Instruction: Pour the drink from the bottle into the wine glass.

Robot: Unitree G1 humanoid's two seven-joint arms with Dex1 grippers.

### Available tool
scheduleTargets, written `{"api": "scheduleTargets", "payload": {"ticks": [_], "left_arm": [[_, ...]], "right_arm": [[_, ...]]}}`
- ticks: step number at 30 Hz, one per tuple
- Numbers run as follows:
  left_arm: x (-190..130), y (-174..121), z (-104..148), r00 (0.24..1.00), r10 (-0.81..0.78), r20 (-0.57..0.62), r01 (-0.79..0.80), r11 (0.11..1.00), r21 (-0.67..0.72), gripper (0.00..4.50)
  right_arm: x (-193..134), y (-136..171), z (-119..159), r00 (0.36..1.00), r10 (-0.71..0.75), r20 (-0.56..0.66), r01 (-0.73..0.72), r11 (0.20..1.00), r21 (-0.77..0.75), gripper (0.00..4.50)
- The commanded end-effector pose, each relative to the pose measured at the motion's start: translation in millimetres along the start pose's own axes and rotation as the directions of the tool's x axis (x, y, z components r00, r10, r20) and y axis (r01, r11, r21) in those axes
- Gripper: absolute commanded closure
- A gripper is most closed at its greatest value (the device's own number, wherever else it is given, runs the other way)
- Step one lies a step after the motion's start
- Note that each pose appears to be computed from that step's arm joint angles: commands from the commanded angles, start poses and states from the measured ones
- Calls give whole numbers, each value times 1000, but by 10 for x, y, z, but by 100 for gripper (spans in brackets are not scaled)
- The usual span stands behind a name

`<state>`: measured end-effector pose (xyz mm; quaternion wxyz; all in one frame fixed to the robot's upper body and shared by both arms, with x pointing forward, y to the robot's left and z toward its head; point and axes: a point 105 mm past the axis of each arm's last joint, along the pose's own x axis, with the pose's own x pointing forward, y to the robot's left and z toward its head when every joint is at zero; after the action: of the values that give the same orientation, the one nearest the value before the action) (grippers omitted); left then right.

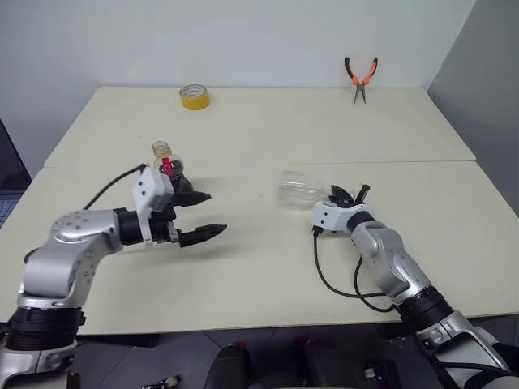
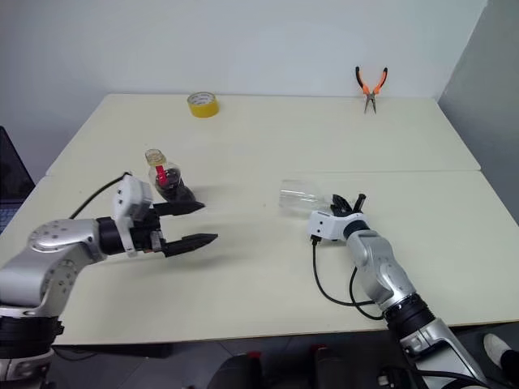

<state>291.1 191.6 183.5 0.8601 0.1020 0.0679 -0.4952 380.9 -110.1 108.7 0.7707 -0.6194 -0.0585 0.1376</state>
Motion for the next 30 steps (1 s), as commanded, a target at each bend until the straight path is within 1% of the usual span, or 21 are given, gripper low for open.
{"api": "scheduleTargets", "payload": {"ticks": [1,3,6,7,8,10,11,12,14,16,17,21,22,26,30], "left_arm": [[-47,-55,181,999,-21,35,20,999,29,0],[-112,-41,267,999,-7,49,5,1000,26,0],[-233,-23,346,999,12,44,-14,999,38,0],[-266,-11,341,999,25,31,-26,999,47,0],[-289,2,339,999,35,26,-37,998,55,0],[-316,16,347,999,45,24,-47,997,62,0],[-323,27,367,998,54,28,-55,996,69,0],[-326,27,391,998,56,37,-58,995,75,0],[-323,20,445,996,57,63,-63,995,83,0],[-327,12,470,996,54,77,-60,995,80,0],[-333,10,482,995,52,83,-58,996,73,0],[-350,-13,486,997,34,74,-37,998,41,0],[-348,-24,481,997,28,67,-30,999,34,0],[-340,-47,483,998,12,69,-13,1000,15,0],[-335,-72,454,998,10,67,-12,999,32,0]], "right_arm": [[1,-205,108,996,-78,43,77,997,13,431],[-28,-300,195,991,-108,75,102,991,82,431],[-121,-405,398,978,-127,167,74,954,291,431],[-153,-423,471,969,-137,204,49,922,384,431],[-174,-409,497,968,-130,214,16,884,467,431],[-210,-395,556,961,-132,244,-34,818,574,431],[-247,-390,636,943,-143,302,-72,794,603,431],[-280,-366,704,926,-144,350,-112,779,617,431],[-322,-318,787,901,-158,403,-168,731,662,432],[-339,-270,834,885,-166,434,-213,686,696,432],[-342,-251,856,875,-177,451,-244,644,725,432],[-334,-198,935,834,-227,503,-332,522,786,432],[-326,-179,961,824,-237,515,-347,507,789,432],[-309,-119,1052,793,-250,556,-391,492,778,432],[-263,-35,1101,779,-248,576,-409,496,766,432]]}}
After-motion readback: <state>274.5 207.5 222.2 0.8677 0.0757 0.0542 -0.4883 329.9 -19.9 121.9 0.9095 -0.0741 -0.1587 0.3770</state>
